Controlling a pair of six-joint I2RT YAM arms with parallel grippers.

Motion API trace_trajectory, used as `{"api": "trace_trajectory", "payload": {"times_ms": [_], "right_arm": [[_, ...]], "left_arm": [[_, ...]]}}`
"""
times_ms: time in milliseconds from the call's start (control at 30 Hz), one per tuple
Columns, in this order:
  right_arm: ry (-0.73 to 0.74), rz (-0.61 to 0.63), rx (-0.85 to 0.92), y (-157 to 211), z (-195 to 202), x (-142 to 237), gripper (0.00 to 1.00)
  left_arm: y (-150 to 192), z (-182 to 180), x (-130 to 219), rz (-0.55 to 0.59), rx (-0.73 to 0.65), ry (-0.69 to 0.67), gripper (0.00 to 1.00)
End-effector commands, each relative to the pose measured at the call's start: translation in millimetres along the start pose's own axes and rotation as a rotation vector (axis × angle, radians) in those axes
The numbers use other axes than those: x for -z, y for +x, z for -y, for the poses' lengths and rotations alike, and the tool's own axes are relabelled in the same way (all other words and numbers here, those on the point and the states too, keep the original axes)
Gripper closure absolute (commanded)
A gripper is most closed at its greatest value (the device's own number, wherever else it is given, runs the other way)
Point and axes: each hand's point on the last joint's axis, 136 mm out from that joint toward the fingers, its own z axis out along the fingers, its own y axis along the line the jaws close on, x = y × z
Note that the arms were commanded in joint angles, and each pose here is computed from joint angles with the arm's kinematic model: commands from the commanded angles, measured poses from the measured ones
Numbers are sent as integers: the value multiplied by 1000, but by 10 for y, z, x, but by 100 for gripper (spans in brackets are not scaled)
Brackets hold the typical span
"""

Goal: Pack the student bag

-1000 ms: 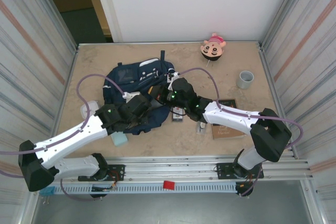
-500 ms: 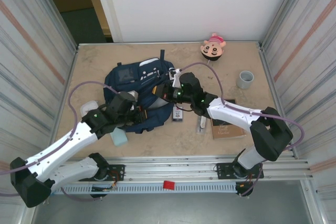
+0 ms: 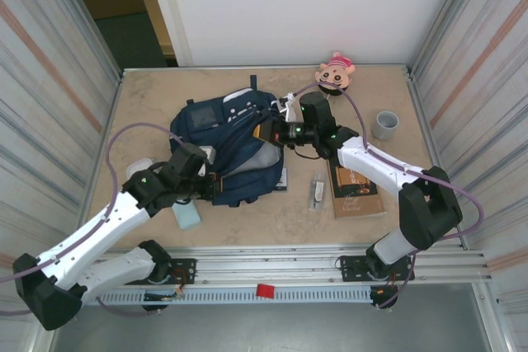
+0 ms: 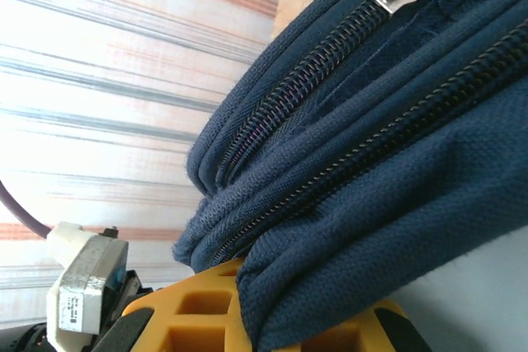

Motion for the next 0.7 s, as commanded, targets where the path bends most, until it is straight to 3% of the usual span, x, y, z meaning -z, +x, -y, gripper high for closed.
{"api": "trace_trajectory", "payload": {"times_ms": [0, 67, 100, 367, 400, 567, 667], "right_arm": [[-51, 52, 22, -100, -257, 128, 68], [-29, 79, -57, -33, -172, 98, 50], [-28, 98, -87, 8, -153, 86, 46], [-19, 225, -212, 213, -107, -77, 42], [-18, 222, -208, 224, -116, -106, 45], [23, 208, -174, 177, -63, -40, 85], [34, 177, -85, 99, -142, 164, 92]], "left_arm": [[-69, 229, -28, 45, -8, 148, 100], [-134, 342, -54, 73, 18, 212, 100], [-150, 381, -65, 77, 29, 233, 100], [-287, 575, -57, 118, 30, 298, 100], [-295, 583, -57, 119, 29, 301, 100], [-257, 405, -82, 108, 6, 196, 100], [-222, 310, -63, 96, -59, 151, 100]]}}
